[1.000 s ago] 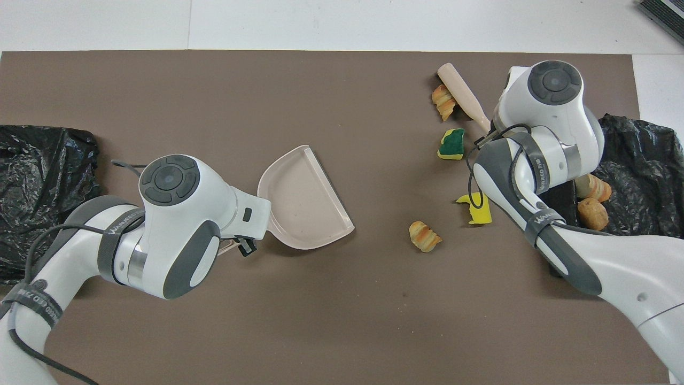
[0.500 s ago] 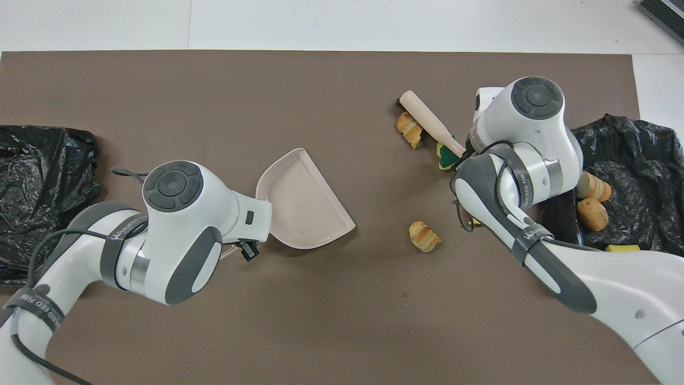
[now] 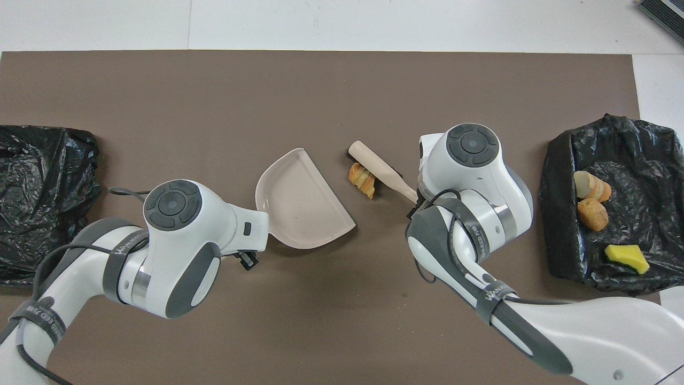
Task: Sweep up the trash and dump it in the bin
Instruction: 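Sweep bread and sponge pieces toward the dustpan with the right gripper's brush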
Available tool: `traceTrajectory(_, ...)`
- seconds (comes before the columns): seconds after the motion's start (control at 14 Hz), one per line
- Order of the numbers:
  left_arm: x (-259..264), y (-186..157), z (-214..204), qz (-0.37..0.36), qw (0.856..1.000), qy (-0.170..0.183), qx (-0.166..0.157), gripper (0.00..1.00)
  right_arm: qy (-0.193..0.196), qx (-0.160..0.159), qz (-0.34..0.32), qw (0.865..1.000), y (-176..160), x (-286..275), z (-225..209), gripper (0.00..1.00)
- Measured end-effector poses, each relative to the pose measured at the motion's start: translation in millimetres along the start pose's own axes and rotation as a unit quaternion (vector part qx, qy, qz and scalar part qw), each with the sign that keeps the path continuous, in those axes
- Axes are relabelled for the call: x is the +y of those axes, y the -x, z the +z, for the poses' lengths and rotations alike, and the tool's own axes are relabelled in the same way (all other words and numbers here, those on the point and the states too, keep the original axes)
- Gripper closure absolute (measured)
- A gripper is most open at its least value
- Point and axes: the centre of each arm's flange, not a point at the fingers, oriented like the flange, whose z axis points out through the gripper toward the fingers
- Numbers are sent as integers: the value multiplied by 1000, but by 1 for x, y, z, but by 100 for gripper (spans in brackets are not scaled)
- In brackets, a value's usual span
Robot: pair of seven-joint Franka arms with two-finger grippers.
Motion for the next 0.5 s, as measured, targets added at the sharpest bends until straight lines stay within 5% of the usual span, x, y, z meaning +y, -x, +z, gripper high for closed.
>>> traceTrajectory(0.14, 0, 0, 0, 0, 1000, 0, 0, 53, -9, -13, -2, 1000, 3, -16, -6, 74)
traceTrajectory(0.29, 1, -1, -2, 0, 1000, -1, 2, 69, -18, -20, 1, 1000, 7, -25, -16, 74)
traceTrajectory(0.5, 0, -2, -3, 0, 1000, -3, 5, 69, -16, -38, 9, 999, 31, -5, -45, 74)
